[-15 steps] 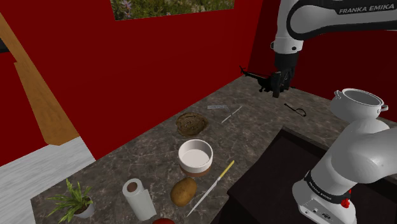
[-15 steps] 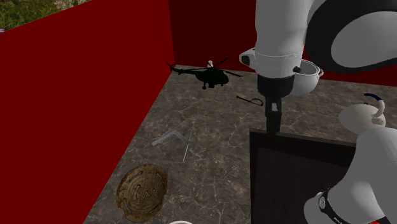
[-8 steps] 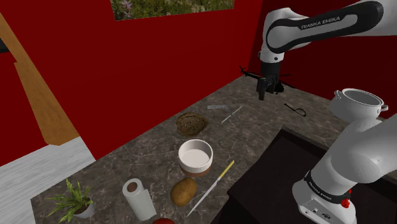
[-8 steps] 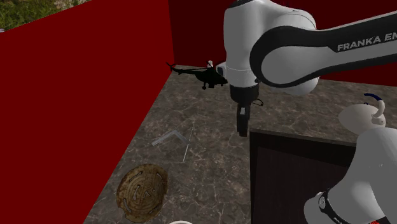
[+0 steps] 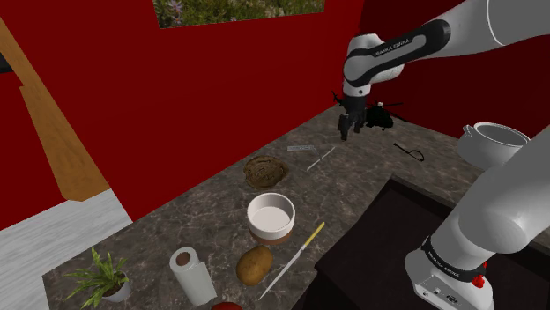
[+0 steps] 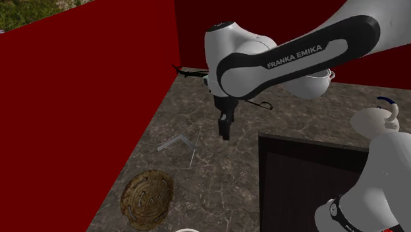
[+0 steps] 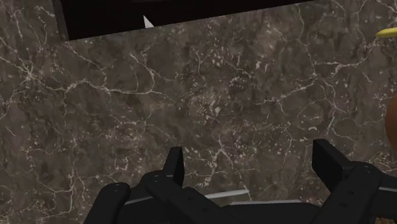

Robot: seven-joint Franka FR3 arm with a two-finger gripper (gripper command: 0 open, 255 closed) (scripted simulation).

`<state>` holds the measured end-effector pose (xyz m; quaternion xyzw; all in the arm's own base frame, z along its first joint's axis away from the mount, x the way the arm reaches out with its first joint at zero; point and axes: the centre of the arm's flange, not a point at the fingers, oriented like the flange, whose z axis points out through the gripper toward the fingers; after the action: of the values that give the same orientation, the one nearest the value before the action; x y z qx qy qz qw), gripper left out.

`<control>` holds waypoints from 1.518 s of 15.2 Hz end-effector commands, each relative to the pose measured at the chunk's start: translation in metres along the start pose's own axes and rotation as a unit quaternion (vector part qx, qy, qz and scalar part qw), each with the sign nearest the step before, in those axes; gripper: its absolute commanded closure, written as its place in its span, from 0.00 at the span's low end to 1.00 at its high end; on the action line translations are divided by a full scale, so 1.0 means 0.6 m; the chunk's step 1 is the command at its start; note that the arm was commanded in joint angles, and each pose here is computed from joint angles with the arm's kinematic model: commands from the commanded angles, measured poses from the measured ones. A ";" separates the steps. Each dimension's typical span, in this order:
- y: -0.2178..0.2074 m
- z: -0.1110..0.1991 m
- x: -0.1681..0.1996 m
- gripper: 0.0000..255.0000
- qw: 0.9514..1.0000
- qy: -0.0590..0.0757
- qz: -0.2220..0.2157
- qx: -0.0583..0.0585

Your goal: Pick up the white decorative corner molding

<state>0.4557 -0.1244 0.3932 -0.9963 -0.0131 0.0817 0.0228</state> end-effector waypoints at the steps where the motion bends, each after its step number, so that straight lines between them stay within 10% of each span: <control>1: 0.017 0.021 0.035 0.00 1.000 0.003 -0.001 0.003; 23: 0.194 0.245 0.418 0.00 0.999 0.033 -0.005 0.038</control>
<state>0.6717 -0.2198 0.2097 -0.9969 -0.0136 0.0503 0.0591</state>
